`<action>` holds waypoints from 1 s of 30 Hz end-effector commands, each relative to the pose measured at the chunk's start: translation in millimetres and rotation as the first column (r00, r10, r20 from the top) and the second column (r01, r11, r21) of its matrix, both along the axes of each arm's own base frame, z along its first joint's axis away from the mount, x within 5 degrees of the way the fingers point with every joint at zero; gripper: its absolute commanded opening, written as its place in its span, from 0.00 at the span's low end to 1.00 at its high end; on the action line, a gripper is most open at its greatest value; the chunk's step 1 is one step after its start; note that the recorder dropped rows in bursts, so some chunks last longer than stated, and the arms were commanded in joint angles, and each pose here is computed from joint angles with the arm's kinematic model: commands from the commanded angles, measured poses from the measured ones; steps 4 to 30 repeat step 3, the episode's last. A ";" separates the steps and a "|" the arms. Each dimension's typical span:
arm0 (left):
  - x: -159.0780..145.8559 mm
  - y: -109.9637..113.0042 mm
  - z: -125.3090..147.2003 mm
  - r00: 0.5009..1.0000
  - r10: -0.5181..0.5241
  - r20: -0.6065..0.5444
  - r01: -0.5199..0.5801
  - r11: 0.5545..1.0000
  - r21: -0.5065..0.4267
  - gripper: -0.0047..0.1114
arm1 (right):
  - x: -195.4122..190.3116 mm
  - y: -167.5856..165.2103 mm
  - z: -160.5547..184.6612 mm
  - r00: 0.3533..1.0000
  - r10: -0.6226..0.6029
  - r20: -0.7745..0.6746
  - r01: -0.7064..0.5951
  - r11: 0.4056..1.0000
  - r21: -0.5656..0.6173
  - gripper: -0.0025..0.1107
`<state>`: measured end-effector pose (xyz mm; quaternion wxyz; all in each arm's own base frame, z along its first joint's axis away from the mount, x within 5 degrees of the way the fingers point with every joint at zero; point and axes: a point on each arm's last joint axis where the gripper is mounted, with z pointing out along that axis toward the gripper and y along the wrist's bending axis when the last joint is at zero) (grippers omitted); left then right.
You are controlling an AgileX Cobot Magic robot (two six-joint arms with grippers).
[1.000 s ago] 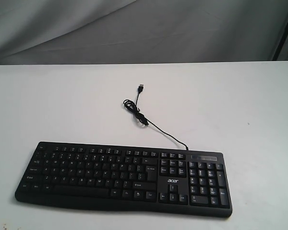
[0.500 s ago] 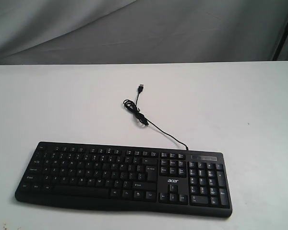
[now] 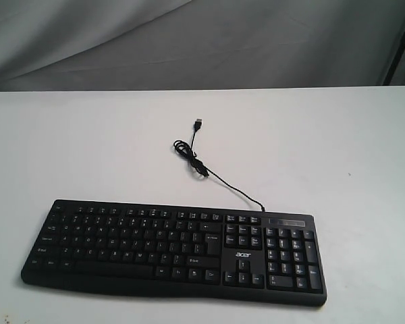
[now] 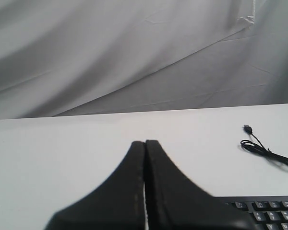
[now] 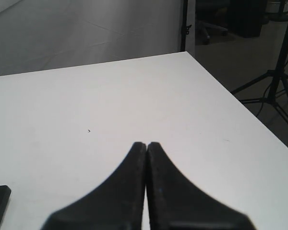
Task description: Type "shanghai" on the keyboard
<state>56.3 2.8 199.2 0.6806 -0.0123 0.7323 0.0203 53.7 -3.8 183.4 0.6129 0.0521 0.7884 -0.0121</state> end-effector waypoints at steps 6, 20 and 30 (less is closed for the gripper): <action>-0.1 -0.4 0.1 1.000 -0.006 0.007 0.006 1.000 -0.002 0.04 | -0.2 -0.8 -0.7 1.000 -0.010 -0.001 0.010 1.000 -0.010 0.02; -0.1 -0.4 0.1 1.000 -0.006 0.007 0.006 1.000 -0.002 0.04 | -0.2 -0.8 -0.7 1.000 -0.010 -0.001 0.010 1.000 -0.010 0.02; -0.1 -0.4 0.1 1.000 -0.006 0.007 0.006 1.000 -0.002 0.04 | -0.2 -0.8 -0.7 1.000 -0.010 -0.001 0.010 1.000 -0.010 0.02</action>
